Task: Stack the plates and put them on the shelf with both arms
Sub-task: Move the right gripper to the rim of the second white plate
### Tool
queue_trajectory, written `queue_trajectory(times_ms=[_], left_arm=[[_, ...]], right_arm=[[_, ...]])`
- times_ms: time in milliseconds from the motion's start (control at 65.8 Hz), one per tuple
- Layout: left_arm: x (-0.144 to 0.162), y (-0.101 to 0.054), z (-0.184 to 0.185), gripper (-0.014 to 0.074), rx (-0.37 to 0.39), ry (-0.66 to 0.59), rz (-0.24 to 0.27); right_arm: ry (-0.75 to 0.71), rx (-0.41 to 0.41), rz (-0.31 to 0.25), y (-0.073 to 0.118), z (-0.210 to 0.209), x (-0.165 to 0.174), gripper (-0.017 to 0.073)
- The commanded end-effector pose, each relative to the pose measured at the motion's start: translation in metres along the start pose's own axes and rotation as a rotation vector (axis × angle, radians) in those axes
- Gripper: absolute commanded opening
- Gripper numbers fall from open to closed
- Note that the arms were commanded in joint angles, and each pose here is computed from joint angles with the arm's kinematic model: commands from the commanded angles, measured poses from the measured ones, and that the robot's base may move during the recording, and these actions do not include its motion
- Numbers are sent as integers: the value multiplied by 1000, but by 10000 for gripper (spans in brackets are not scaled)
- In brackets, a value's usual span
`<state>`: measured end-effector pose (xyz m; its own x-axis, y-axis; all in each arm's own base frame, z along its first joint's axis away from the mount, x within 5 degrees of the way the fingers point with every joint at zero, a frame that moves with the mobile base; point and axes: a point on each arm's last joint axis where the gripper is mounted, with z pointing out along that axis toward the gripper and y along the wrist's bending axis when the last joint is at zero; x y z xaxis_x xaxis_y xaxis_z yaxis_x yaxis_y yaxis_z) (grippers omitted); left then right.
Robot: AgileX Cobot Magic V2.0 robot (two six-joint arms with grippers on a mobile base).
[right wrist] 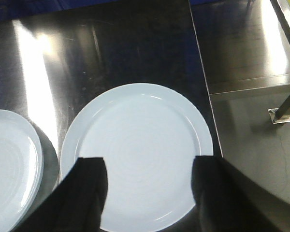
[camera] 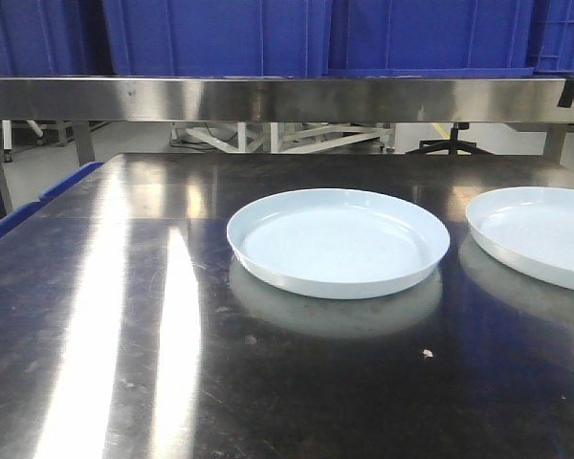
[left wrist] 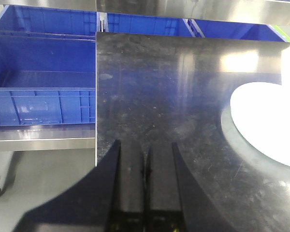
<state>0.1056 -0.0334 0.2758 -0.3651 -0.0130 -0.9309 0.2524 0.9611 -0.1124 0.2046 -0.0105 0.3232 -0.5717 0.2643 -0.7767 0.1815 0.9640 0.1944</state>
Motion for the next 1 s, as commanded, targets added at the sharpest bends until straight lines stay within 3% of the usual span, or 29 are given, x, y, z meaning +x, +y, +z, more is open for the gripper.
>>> queue_trajectory(times_ms=[0, 152, 319, 365, 760, 989], left_arm=[[-17, -2, -3, 87, 19, -116, -10], [-17, -2, -3, 87, 19, -116, -10], [-17, -2, -3, 87, 19, -116, -10], [-17, -2, -3, 87, 19, -116, -10], [-17, -2, -3, 87, 19, -116, -10], [-17, -2, -3, 87, 19, -116, -10]], right_arm=[[-108, -17, -4, 3, -8, -17, 486], [-107, -17, -4, 3, -8, -17, 378], [-69, -9, -4, 2, -8, -13, 29], [-55, -6, -3, 2, -8, -12, 74], [91, 24, -3, -1, -8, 1, 60], [64, 28, -13, -2, -4, -3, 254]])
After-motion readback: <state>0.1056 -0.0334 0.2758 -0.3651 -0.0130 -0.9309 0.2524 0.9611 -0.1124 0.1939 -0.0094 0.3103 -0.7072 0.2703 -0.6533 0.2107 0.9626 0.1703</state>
